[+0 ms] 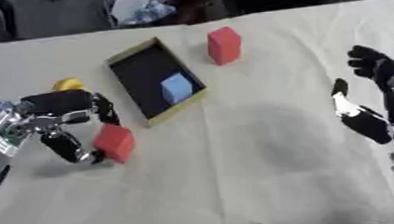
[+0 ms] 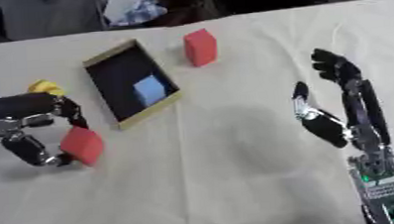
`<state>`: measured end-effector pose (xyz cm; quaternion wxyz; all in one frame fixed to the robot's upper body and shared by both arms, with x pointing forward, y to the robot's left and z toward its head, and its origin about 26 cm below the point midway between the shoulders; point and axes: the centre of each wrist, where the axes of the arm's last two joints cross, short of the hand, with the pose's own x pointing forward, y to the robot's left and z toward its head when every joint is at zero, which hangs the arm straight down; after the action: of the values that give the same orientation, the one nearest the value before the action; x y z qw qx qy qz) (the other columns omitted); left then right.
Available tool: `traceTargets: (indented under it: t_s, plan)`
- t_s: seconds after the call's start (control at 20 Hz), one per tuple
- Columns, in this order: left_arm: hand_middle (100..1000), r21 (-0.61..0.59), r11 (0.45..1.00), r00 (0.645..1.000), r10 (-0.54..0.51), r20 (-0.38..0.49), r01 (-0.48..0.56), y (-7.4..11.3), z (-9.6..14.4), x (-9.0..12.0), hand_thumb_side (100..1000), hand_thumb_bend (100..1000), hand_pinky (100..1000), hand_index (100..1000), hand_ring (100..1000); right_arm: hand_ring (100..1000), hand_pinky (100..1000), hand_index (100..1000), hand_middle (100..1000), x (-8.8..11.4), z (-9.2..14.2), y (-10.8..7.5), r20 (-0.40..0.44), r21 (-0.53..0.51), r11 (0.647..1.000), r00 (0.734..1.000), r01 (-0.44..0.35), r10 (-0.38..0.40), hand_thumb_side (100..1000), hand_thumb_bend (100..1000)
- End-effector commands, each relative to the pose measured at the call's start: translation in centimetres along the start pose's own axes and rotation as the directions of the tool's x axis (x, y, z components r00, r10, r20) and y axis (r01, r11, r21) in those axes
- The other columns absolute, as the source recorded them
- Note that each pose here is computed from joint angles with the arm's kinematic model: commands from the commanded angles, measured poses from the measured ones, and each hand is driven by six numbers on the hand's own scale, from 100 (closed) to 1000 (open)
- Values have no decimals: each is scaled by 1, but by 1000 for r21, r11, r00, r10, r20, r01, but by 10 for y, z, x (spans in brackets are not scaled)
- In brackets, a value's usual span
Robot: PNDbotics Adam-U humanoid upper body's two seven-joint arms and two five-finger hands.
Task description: Pick up objects on the table and place them in the box.
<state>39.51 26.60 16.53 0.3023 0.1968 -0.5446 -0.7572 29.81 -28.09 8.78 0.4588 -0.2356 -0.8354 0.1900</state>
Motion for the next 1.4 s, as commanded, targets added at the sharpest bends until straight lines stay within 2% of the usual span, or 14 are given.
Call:
traceTargets:
  t_s: [0.05, 0.7, 1.0, 1.4]
  plan:
    - [585, 57, 997, 998, -42, -49, 45, 25, 9, -9, 131, 417, 732, 699, 661, 826, 824, 897, 812, 2, -2, -4, 15, 1, 1000, 1000, -3, 3, 183, 100]
    - [612, 129, 992, 987, 19, -160, 2, 31, -42, -37, 160, 448, 733, 725, 666, 826, 824, 898, 812, 3, -2, 0, 18, 13, 1000, 1000, 14, -14, 187, 100]
    - [617, 200, 980, 984, 13, -176, 22, 35, -55, -36, 184, 470, 734, 735, 667, 826, 824, 898, 812, 3, -2, 2, 21, 18, 1000, 1000, 19, -20, 188, 100]
    - [626, 203, 979, 990, -1, -138, 29, 37, -72, -23, 243, 524, 737, 756, 672, 825, 824, 898, 812, 4, -3, 3, 25, 21, 999, 999, 25, -26, 194, 100]
